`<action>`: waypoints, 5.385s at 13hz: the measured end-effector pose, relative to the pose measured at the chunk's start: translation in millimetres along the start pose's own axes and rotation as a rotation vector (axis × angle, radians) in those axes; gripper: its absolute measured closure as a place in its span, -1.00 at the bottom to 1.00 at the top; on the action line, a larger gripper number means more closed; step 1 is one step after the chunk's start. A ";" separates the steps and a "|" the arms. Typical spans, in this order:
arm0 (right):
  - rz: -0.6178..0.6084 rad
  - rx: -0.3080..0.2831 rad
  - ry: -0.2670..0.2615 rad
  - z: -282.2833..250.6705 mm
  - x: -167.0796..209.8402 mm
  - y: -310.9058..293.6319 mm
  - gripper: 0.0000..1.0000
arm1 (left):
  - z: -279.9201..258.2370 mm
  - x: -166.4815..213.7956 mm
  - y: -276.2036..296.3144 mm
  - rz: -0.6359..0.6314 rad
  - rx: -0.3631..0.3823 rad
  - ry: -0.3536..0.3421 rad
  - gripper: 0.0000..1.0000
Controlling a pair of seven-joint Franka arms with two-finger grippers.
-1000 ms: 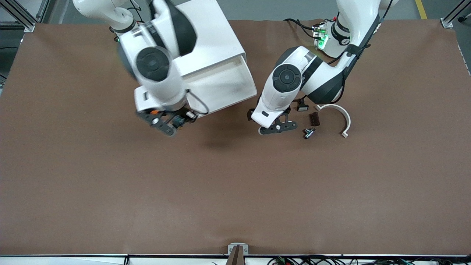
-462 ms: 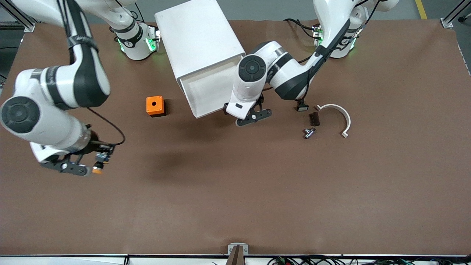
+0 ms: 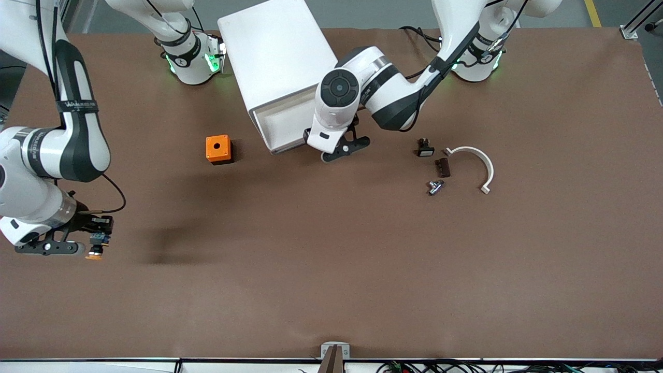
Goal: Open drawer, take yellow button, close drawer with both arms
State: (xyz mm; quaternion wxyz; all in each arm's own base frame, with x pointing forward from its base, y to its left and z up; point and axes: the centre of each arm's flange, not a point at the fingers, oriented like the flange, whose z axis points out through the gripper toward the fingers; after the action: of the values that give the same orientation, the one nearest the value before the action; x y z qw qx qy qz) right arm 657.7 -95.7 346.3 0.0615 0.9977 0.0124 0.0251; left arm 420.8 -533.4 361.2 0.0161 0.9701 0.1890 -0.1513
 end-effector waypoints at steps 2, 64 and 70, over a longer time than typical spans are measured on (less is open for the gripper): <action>-0.052 -0.009 0.036 28.3 -12.7 38.0 0.22 | 5.4 -15.3 2.9 0.006 0.012 -0.030 -1.00; 0.075 0.096 -0.229 -275.8 -50.0 -31.9 -1.00 | -332.1 164.2 -414.3 0.364 0.041 0.292 -1.00; 0.111 0.105 -0.200 -304.3 -65.0 -30.0 -1.00 | -332.0 166.3 -421.4 0.351 0.043 0.279 -1.00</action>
State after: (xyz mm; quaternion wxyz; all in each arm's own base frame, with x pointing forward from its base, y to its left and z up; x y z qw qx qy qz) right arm 576.5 -30.6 641.0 0.0087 0.9962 -0.0477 -0.0720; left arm 506.5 -52.8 638.9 -0.0047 0.9998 0.0143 -0.0145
